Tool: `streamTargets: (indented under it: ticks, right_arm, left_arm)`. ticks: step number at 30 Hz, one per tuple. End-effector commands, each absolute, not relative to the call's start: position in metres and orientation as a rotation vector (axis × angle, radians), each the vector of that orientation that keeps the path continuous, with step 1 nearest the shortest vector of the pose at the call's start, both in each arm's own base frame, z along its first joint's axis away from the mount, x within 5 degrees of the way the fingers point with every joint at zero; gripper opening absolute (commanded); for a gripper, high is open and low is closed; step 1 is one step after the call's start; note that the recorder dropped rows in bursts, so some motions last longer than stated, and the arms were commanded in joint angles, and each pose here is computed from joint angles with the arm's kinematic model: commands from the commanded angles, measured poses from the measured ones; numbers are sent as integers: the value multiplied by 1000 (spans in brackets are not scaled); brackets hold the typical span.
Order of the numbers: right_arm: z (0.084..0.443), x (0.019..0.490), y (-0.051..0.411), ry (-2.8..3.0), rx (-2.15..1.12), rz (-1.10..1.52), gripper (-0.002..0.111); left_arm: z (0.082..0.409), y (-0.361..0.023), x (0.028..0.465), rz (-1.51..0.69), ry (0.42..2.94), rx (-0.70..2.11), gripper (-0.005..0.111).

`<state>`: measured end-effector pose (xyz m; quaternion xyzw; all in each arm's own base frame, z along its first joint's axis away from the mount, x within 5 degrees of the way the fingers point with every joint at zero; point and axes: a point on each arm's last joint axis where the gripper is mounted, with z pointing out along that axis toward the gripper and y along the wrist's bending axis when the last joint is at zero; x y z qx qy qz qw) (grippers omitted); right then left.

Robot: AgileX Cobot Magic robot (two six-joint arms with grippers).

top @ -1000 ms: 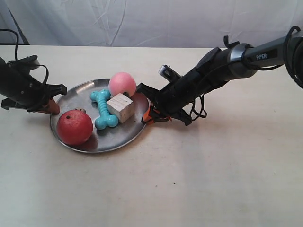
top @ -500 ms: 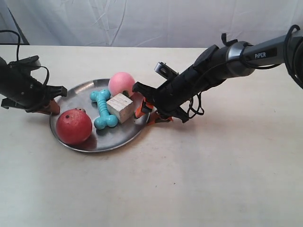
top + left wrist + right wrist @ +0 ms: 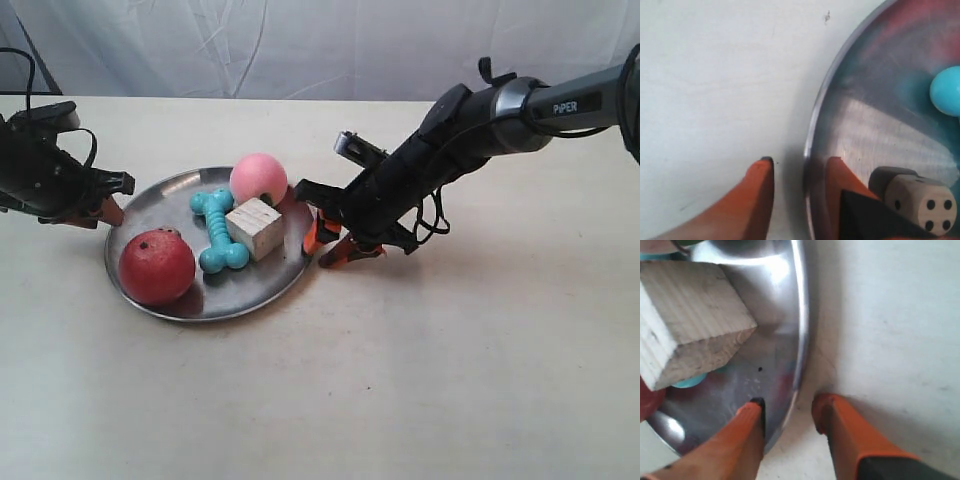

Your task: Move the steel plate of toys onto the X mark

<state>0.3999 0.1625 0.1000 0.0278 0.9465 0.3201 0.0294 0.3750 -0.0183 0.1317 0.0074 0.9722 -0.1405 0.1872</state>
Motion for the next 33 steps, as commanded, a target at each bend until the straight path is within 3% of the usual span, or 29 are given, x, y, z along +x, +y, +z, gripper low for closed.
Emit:
streamTargets:
  ticks: [1, 4, 6, 7, 8, 9, 10, 15, 19, 25, 33]
  right_arm:
    - [110, 401, 141, 2939, 65, 967, 41]
    - [118, 398, 134, 2959, 37, 979, 41]
    - [133, 397, 132, 2939, 2, 996, 38]
    - [149, 396, 130, 2903, -27, 980, 28]
    - [159, 396, 129, 2878, -52, 973, 21]
    - [179, 393, 127, 2833, -105, 949, 4]
    - [190, 391, 126, 2808, -129, 932, 0]
    - [273, 344, 106, 2616, -292, 700, 0]
    - [319, 282, 79, 2258, -193, 484, 0]
    - [332, 192, 44, 1849, -11, 367, 0]
    - [294, 150, 37, 1872, 62, 431, 0]
  left_arm:
    - [146, -19, 373, -391, 2718, 57, 35]
    - [157, -19, 369, -400, 2722, 20, 29]
    - [170, -18, 364, -380, 2727, 30, 14]
    - [184, -18, 361, -375, 2702, 50, 1]
    - [191, -18, 359, -377, 2687, 52, 0]
    - [211, -19, 355, -379, 2633, 55, 0]
    - [219, -19, 352, -382, 2610, 54, 0]
    - [317, -28, 297, -439, 2238, 106, 0]
    - [371, -24, 212, -314, 1905, 145, 0]
    - [379, -17, 113, -197, 1581, 112, 0]
    - [358, -19, 60, -193, 1450, 120, 0]
